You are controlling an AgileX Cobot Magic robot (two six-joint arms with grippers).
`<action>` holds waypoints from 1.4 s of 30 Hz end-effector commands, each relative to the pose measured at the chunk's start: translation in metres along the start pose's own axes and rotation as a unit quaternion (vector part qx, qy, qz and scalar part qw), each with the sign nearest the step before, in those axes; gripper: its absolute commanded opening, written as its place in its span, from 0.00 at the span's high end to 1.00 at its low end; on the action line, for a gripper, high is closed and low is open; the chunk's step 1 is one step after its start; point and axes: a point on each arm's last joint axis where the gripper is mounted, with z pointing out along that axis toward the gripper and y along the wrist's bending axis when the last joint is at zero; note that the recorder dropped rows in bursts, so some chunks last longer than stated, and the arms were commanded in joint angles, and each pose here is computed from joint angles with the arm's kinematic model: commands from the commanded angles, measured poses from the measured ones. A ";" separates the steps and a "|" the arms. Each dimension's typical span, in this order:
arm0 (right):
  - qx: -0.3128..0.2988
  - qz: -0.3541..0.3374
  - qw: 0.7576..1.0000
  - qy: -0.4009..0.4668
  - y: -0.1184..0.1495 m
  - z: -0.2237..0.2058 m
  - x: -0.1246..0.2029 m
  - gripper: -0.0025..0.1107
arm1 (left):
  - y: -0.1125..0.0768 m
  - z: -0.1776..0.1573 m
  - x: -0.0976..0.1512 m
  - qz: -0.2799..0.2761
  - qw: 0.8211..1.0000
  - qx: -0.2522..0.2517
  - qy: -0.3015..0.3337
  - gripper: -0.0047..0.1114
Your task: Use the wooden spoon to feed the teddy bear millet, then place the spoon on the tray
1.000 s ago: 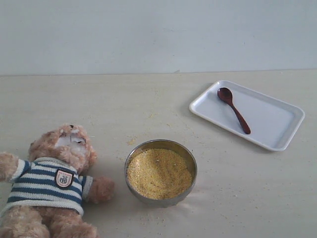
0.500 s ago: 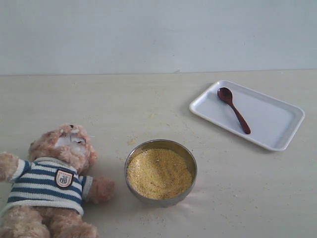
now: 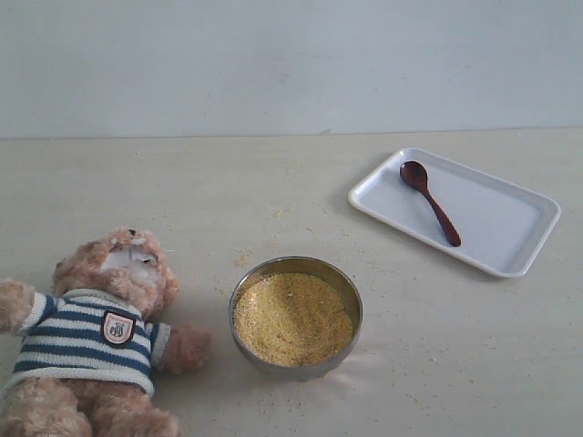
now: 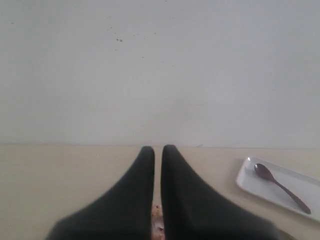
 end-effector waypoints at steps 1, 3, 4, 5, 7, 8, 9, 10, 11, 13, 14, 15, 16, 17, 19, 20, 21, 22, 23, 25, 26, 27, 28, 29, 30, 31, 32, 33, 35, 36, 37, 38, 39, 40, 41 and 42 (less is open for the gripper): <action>0.001 0.001 1.000 0.001 0.000 0.000 0.001 0.98 | 0.014 0.008 0.018 -0.018 0.999 -0.038 -0.007 0.92; 0.001 0.001 1.000 0.001 0.000 0.000 0.001 0.98 | 0.023 0.012 0.031 -0.009 0.998 -0.069 0.004 0.92; 0.001 0.001 1.000 0.001 0.000 0.000 0.001 0.98 | 0.027 0.013 0.036 -0.009 0.997 -0.080 0.007 0.92; 0.001 0.001 1.000 0.001 0.000 0.000 0.001 0.98 | 0.031 0.015 0.043 -0.010 0.996 -0.092 0.012 0.92; 0.001 0.001 1.000 0.001 0.000 0.000 0.001 0.98 | 0.036 0.016 0.051 -0.007 0.994 -0.108 0.022 0.92; 0.001 0.001 1.000 0.001 0.000 0.000 0.001 0.98 | 0.039 0.017 0.056 -0.005 0.993 -0.117 0.025 0.92; 0.001 0.001 1.000 0.001 0.000 0.000 0.001 0.98 | 0.041 0.018 0.060 -0.006 0.992 -0.122 0.027 0.92; 0.001 0.001 1.000 0.001 0.000 0.000 0.001 0.98 | 0.043 0.019 0.065 -0.008 0.991 -0.128 0.030 0.92; 0.001 0.001 1.000 0.001 0.000 0.000 0.001 0.98 | 0.045 0.020 0.069 -0.007 0.990 -0.136 0.031 0.92; 0.001 0.001 1.000 0.001 0.000 0.000 0.001 0.98 | 0.050 0.021 0.080 -0.020 0.988 -0.147 0.036 0.92; 0.001 0.001 1.000 0.001 0.000 0.000 0.001 0.98 | 0.052 0.021 0.085 -0.028 0.987 -0.152 0.036 0.92; 0.001 0.001 1.000 0.001 0.000 0.000 0.001 0.98 | 0.053 0.022 0.088 -0.034 0.987 -0.155 0.035 0.92; 0.001 0.001 1.000 0.001 0.000 0.000 0.001 0.98 | 0.054 0.022 0.091 -0.043 0.986 -0.158 0.033 0.92; 0.001 0.001 1.000 0.001 0.000 0.000 0.001 0.98 | 0.054 0.022 0.090 -0.051 0.986 -0.159 0.025 0.92; 0.001 0.001 1.000 0.001 0.000 0.000 0.001 0.98 | 0.054 0.022 0.090 -0.050 0.985 -0.160 0.026 0.92; 0.001 0.001 1.000 0.001 0.000 0.000 0.001 0.98 | 0.055 0.022 0.089 -0.046 0.985 -0.166 0.019 0.92; 0.001 0.001 1.000 0.001 0.000 0.000 0.001 0.98 | 0.056 0.022 0.088 -0.041 0.984 -0.171 0.014 0.92; 0.001 0.001 1.000 0.001 0.000 0.000 0.001 0.98 | 0.058 0.021 0.086 -0.027 0.983 -0.180 0.010 0.92; 0.001 0.001 1.000 0.001 0.000 0.000 0.001 0.98 | 0.059 0.021 0.085 -0.005 0.982 -0.189 0.005 0.92; 0.001 0.001 1.000 0.001 0.000 0.000 0.001 0.98 | 0.062 0.019 0.082 0.022 0.978 -0.207 -0.005 0.92; 0.001 0.001 1.000 0.001 0.000 0.000 0.001 0.98 | 0.063 0.019 0.081 0.029 0.977 -0.213 -0.009 0.92; 0.001 0.001 1.000 0.001 0.000 0.000 0.001 0.98 | 0.064 0.018 0.080 0.031 0.975 -0.218 -0.015 0.92; 0.001 0.001 1.000 0.001 0.000 0.000 0.001 0.98 | 0.065 0.018 0.079 0.020 0.975 -0.221 -0.020 0.92; 0.001 0.001 1.000 0.001 0.000 0.000 0.001 0.98 | 0.065 0.018 0.079 0.015 0.974 -0.224 -0.026 0.92; 0.001 0.001 1.000 0.001 0.000 0.000 0.001 0.98 | 0.066 0.017 0.078 0.015 0.973 -0.226 -0.031 0.92; 0.001 0.001 1.000 0.001 0.000 0.000 0.001 0.98 | 0.066 0.017 0.077 0.021 0.973 -0.228 -0.035 0.92; 0.001 0.001 1.000 0.001 0.000 0.000 0.001 0.98 | 0.066 0.017 0.076 0.022 0.972 -0.229 -0.041 0.92; 0.001 0.001 1.000 0.001 0.000 0.000 0.001 0.98 | 0.066 0.017 0.075 0.024 0.972 -0.230 -0.044 0.92; 0.001 0.001 1.000 0.001 0.000 0.000 0.001 0.98 | 0.066 0.017 0.075 0.025 0.972 -0.230 -0.045 0.92; 0.001 0.001 1.000 0.001 0.000 0.000 0.001 0.98 | 0.066 0.017 0.075 0.024 0.972 -0.230 -0.042 0.92; 0.001 0.001 1.000 0.001 0.000 0.000 0.001 0.98 | 0.066 0.017 0.076 0.023 0.972 -0.229 -0.038 0.92; 0.001 0.001 1.000 0.001 0.000 0.000 0.001 0.98 | 0.066 0.017 0.076 0.023 0.972 -0.229 -0.038 0.92; 0.001 0.001 1.000 0.001 0.000 0.000 0.001 0.98 | 0.066 0.017 0.076 0.023 0.972 -0.229 -0.038 0.92; 0.001 0.001 1.000 0.001 0.000 0.000 0.001 0.98 | 0.066 0.017 0.076 0.024 0.972 -0.230 -0.040 0.92; 0.001 0.001 1.000 0.001 0.000 0.000 0.001 0.98 | 0.066 0.017 0.076 0.024 0.972 -0.230 -0.040 0.92; 0.001 0.001 1.000 0.001 0.000 0.000 0.001 0.98 | 0.066 0.017 0.076 0.024 0.972 -0.230 -0.040 0.92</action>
